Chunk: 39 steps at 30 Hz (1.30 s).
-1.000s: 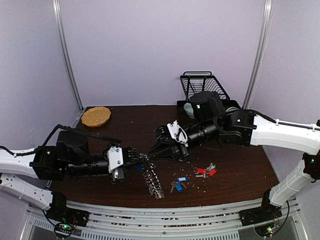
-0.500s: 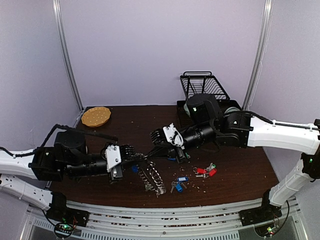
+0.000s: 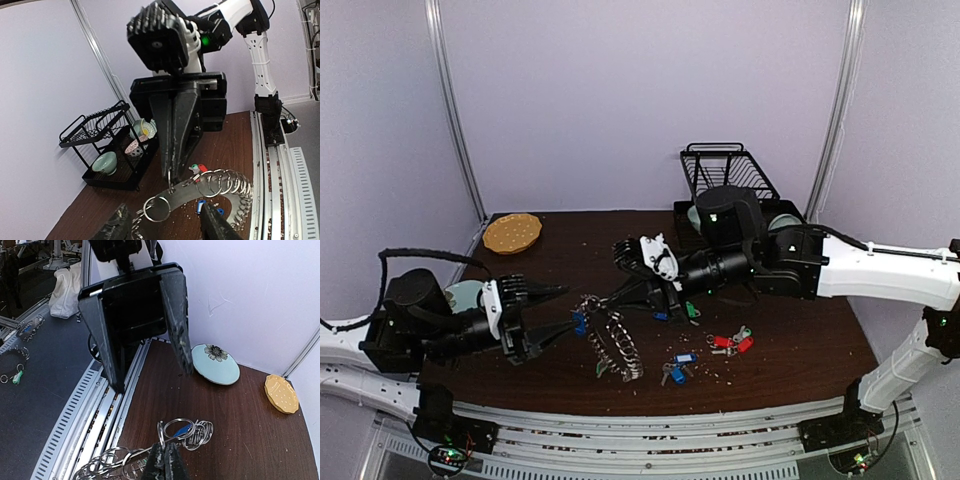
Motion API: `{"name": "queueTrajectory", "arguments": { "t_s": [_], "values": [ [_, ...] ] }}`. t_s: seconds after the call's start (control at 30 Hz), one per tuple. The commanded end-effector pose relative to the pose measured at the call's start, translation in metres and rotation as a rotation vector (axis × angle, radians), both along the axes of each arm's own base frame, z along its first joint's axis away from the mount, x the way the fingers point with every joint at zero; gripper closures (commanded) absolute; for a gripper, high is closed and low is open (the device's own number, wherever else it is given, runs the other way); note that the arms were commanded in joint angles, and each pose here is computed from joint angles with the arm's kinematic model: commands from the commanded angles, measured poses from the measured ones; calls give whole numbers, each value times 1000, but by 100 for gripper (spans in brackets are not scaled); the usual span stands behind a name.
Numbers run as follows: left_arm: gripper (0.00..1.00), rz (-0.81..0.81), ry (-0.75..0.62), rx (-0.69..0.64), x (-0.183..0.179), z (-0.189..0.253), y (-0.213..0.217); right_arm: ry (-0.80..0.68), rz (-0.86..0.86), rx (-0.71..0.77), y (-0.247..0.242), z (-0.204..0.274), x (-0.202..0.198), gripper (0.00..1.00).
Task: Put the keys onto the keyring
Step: Pass from the left arm to the right
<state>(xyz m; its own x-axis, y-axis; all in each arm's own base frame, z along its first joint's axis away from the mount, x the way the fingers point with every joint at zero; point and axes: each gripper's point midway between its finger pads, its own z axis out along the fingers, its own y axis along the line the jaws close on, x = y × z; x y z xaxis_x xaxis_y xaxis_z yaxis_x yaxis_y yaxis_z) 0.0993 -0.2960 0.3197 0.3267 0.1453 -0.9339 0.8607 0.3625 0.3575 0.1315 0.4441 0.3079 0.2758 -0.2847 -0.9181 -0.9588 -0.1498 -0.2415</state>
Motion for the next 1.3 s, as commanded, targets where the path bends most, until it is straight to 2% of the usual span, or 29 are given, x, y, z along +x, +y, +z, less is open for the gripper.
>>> {"name": "queueTrajectory", "arguments": {
  "t_s": [0.0, 0.17, 0.3, 0.47, 0.53, 0.63, 0.73, 0.93, 1.0, 1.1, 1.27],
  "values": [
    [52, 47, -4, 24, 12, 3, -17, 3, -15, 78, 0, 28, 0, 100],
    [57, 22, -23, 39, 12, 6, -34, 9, -26, 79, 1, 30, 1, 100],
    [64, 28, -32, 12, 13, 9, -33, 3, -27, 77, -1, 29, 1, 100],
    [67, 46, -29, -14, 16, 15, -32, 18, -54, 97, 0, 34, 5, 100],
    [67, 44, -29, -8, 16, 15, -35, 52, -73, 132, 1, 39, 7, 100],
    [69, 55, -22, -22, 18, 16, -35, 126, -30, 263, 1, 53, -2, 100],
    [80, 55, -26, -82, 17, 25, -31, 183, 15, 402, -6, 63, -12, 100],
    [87, 38, -21, -90, 14, 26, -31, 191, 31, 425, -7, 62, -15, 100],
    [87, 35, -20, -81, 14, 25, -32, 189, 33, 427, -7, 62, -15, 100],
    [76, 34, -16, -72, 13, 23, -31, 186, 30, 426, -7, 61, -15, 100],
    [81, 73, -6, -66, 19, 22, -29, 183, 48, 425, -7, 61, -18, 100]
  ]
}}
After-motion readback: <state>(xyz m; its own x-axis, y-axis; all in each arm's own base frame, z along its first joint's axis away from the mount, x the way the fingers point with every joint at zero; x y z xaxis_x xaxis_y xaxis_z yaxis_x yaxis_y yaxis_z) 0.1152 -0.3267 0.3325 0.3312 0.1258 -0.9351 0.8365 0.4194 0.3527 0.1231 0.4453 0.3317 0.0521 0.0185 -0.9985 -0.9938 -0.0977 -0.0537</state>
